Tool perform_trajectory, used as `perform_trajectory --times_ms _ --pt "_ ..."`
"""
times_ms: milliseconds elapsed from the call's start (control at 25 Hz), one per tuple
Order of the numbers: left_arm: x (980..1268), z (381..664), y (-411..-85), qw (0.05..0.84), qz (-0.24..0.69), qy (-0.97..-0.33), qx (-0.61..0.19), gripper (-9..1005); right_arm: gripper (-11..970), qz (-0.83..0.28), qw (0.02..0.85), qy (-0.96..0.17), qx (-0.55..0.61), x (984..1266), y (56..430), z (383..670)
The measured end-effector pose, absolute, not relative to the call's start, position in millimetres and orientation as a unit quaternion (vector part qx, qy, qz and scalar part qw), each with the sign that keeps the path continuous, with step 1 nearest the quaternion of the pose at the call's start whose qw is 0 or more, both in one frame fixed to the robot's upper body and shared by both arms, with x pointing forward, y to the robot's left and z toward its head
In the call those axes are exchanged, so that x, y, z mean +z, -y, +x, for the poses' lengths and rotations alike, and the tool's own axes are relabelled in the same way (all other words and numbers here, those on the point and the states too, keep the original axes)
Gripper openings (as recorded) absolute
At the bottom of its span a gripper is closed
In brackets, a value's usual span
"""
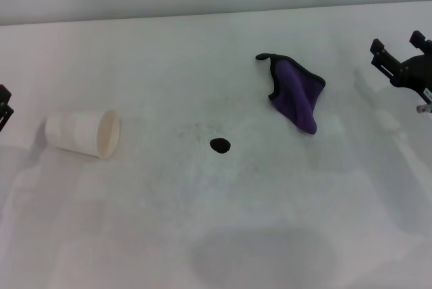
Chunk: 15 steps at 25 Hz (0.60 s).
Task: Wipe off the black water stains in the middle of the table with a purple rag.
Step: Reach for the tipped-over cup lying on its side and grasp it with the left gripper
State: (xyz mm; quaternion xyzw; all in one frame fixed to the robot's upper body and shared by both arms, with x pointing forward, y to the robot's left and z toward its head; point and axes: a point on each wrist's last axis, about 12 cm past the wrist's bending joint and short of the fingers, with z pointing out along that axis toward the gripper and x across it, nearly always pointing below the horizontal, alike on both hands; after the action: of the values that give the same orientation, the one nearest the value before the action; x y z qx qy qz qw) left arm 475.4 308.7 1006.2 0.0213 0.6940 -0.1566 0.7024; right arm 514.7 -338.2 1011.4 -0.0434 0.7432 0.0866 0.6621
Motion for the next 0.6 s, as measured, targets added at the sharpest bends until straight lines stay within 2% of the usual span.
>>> perform_trajectory --times_ms 600 --pt "1005.7 472.8 -308.6 0.7 0.017 -0.694 -0.167 887 870 -0.048 0.652 -0.751 0.095 1006.2 336.7 507.3"
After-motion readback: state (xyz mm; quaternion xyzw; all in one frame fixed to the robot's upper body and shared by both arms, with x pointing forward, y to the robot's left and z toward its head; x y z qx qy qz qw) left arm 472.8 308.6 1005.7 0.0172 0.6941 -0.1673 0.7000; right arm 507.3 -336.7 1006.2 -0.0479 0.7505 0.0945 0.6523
